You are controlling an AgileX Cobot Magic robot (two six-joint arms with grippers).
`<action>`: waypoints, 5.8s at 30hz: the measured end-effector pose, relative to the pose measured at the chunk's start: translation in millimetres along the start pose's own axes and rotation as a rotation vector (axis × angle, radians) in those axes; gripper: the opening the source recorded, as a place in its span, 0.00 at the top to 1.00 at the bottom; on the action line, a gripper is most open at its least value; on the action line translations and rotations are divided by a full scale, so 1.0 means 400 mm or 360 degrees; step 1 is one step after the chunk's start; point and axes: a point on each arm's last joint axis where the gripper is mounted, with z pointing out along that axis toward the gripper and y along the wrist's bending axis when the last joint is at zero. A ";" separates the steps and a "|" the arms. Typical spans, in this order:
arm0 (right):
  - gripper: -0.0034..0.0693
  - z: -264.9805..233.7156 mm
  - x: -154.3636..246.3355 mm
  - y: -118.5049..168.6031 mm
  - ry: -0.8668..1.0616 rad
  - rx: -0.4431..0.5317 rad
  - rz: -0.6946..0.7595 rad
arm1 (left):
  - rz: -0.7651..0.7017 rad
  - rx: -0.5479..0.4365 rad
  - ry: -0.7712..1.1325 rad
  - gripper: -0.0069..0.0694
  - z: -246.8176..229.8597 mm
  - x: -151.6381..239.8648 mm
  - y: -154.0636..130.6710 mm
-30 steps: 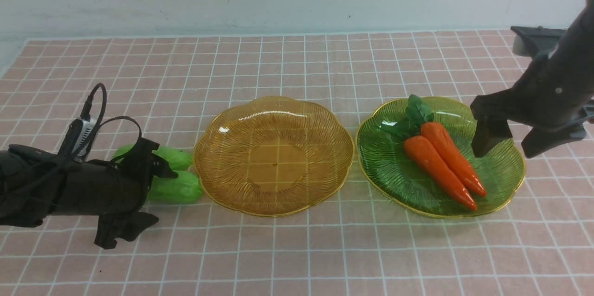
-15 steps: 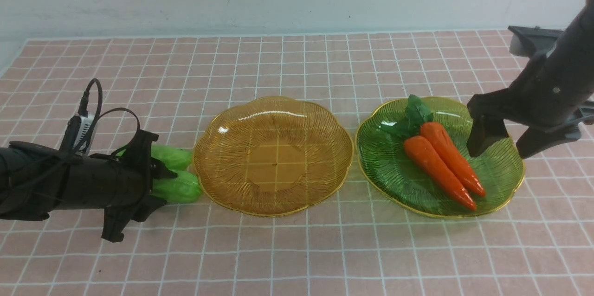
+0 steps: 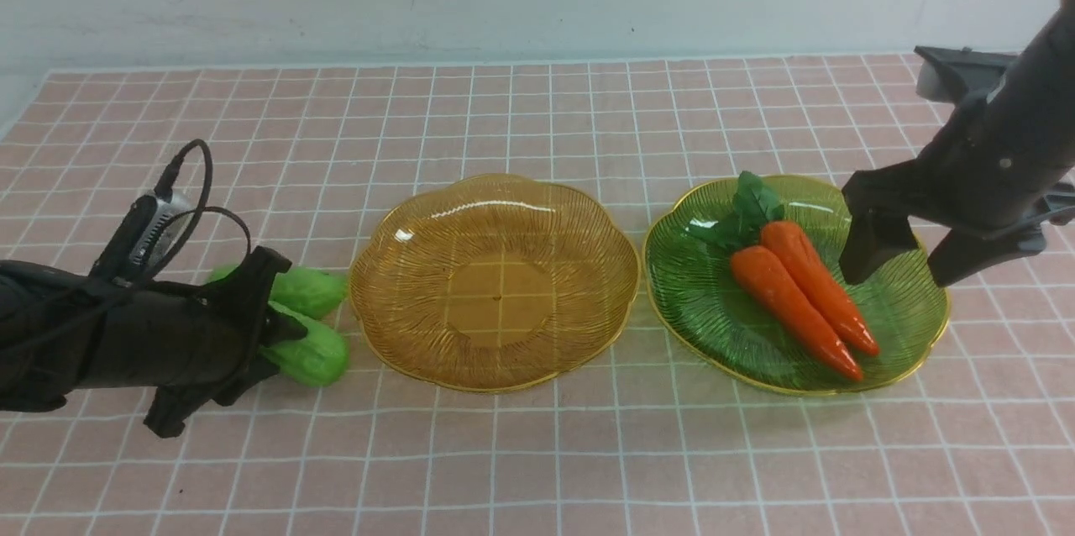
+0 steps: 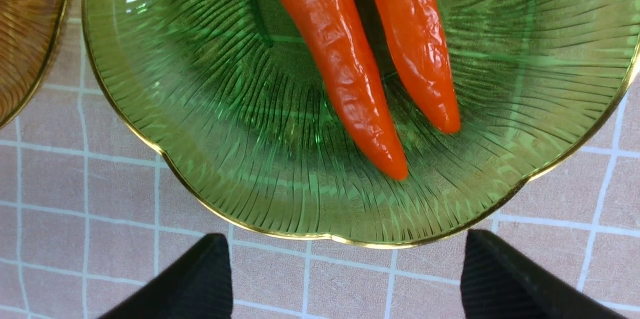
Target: Put different types of vegetables on the plate.
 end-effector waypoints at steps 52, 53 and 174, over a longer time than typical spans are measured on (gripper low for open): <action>0.19 0.000 0.000 0.002 0.0000 -0.0011 -0.0029 | -0.1302 -0.0468 -0.0180 0.32 0.048 -0.131 0.413; 0.19 0.000 0.000 0.002 0.0000 -0.0011 -0.0029 | -0.1302 -0.0472 -0.0190 0.32 0.049 -0.132 0.415; 0.97 0.009 0.738 -0.110 -0.1966 0.0232 -0.0266 | 0.0835 -0.0586 0.0542 0.91 0.091 -0.125 -0.280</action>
